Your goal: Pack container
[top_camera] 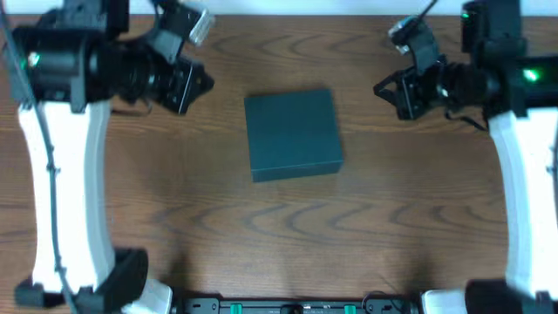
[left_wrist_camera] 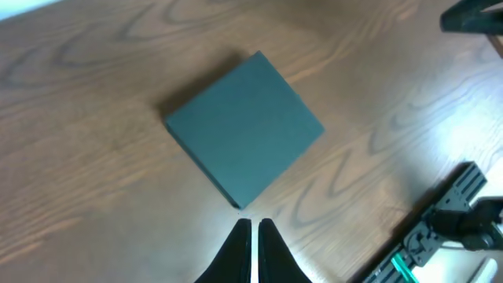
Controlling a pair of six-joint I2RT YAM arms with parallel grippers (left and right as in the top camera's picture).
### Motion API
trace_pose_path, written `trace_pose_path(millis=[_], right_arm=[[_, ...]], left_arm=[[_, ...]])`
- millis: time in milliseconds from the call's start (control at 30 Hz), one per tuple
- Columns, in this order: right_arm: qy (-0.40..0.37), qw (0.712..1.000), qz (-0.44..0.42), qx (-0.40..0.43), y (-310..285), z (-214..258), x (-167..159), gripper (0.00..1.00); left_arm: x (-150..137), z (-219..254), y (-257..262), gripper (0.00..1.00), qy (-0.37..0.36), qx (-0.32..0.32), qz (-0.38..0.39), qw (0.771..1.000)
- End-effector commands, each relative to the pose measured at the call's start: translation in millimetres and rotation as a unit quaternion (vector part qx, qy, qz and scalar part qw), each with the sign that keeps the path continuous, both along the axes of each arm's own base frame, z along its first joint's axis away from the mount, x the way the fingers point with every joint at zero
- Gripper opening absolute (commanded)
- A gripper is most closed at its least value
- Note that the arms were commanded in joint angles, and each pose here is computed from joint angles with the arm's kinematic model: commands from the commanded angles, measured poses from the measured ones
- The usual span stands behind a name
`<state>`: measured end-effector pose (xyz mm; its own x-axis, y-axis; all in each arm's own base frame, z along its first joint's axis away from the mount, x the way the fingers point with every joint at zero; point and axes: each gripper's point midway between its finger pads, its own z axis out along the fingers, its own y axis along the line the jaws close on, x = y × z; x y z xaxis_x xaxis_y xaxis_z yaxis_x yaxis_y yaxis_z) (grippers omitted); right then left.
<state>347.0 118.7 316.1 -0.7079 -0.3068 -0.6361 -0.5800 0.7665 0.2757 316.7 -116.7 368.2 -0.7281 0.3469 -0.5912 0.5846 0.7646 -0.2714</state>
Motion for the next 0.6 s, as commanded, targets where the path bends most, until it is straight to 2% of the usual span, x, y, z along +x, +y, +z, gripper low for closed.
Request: trace_pose_path(millis=[0, 100, 367, 567], right_arm=[[-0.025, 1.000, 0.009, -0.014, -2, 6, -25, 0.02], [-0.023, 1.000, 0.009, -0.014, -4, -2, -45, 0.02], [-0.008, 1.000, -0.003, 0.008, -8, -43, -130, 0.01], [-0.024, 0.998, -0.041, 0.037, -12, -65, -185, 0.02]], left_arm=[[-29, -2, 13, 0.06, -0.011, 0.010, 0.007, 1.000], [-51, -11, 17, 0.06, -0.028, 0.009, 0.013, 0.999], [-137, -55, 18, 0.05, -0.082, -0.007, 0.012, 0.997], [-180, -88, 20, 0.06, -0.080, -0.014, 0.022, 0.996]])
